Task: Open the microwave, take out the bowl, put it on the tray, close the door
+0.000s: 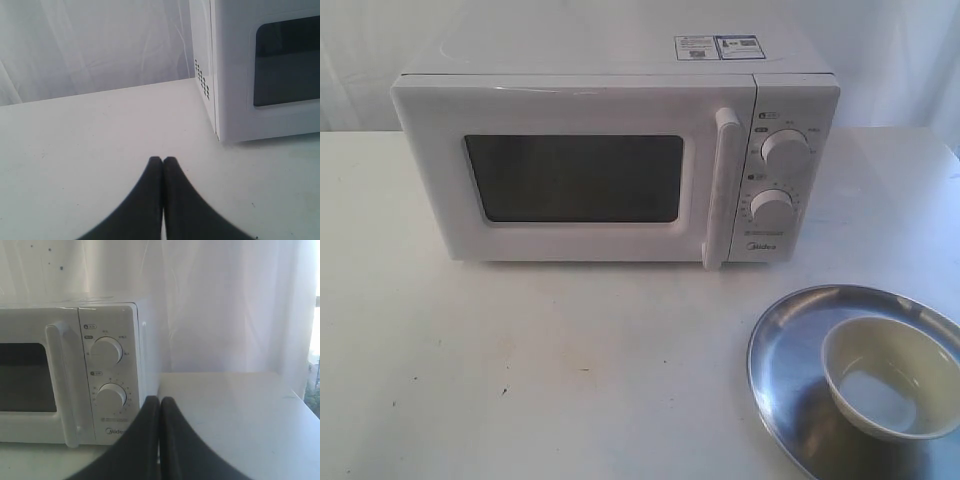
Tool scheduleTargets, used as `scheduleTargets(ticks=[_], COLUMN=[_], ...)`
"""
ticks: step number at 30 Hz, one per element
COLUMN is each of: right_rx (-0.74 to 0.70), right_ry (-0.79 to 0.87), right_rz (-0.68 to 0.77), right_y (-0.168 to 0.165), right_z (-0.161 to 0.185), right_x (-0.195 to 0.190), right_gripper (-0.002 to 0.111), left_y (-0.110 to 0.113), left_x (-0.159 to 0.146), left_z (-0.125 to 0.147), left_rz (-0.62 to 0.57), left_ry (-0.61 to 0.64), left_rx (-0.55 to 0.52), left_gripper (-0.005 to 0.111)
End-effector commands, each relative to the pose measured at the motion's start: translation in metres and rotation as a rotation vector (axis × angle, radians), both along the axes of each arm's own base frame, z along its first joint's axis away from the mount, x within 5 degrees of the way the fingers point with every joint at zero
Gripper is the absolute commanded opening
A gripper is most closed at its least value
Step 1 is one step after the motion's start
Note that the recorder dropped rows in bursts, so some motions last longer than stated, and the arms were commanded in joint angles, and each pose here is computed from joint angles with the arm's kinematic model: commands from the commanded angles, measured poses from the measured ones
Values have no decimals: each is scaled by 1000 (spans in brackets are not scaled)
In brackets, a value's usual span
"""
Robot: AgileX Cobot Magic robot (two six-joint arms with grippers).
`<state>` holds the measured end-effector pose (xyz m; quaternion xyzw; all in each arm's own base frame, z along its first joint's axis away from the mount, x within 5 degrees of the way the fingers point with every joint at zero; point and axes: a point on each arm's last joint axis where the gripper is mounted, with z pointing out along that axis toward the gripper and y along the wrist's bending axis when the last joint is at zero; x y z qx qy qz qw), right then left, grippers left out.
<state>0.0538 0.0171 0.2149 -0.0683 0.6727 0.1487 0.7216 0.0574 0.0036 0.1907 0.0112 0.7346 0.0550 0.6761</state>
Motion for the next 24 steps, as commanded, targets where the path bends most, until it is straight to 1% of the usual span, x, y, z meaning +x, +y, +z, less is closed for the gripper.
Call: scheduleTargets(ticks=[1, 4, 7, 10, 11, 24], right_rx=[18, -49, -108, -36, -31, -50], right_ry=[10, 9, -55, -88, -96, -83], right_rz=[-36, -46, -18, -3, -1, -15], right_y=[-3, -3, 0, 0, 1, -1], right_z=[-2, -4, 0, 5, 6, 4], right_x=[1, 1, 0, -1, -1, -1], right_gripper=[0, 0, 0, 0, 0, 0], left_y=[0, 0, 0, 0, 0, 0], left_x=[0, 0, 0, 0, 0, 0], left_z=[1, 1, 1, 1, 1, 1], left_rz=[0, 0, 0, 0, 0, 0], left_ry=[-10, -10, -10, -10, -10, -10], left_rx=[-7, -7, -7, -7, -7, -7], left_gripper=[0, 0, 0, 0, 0, 0])
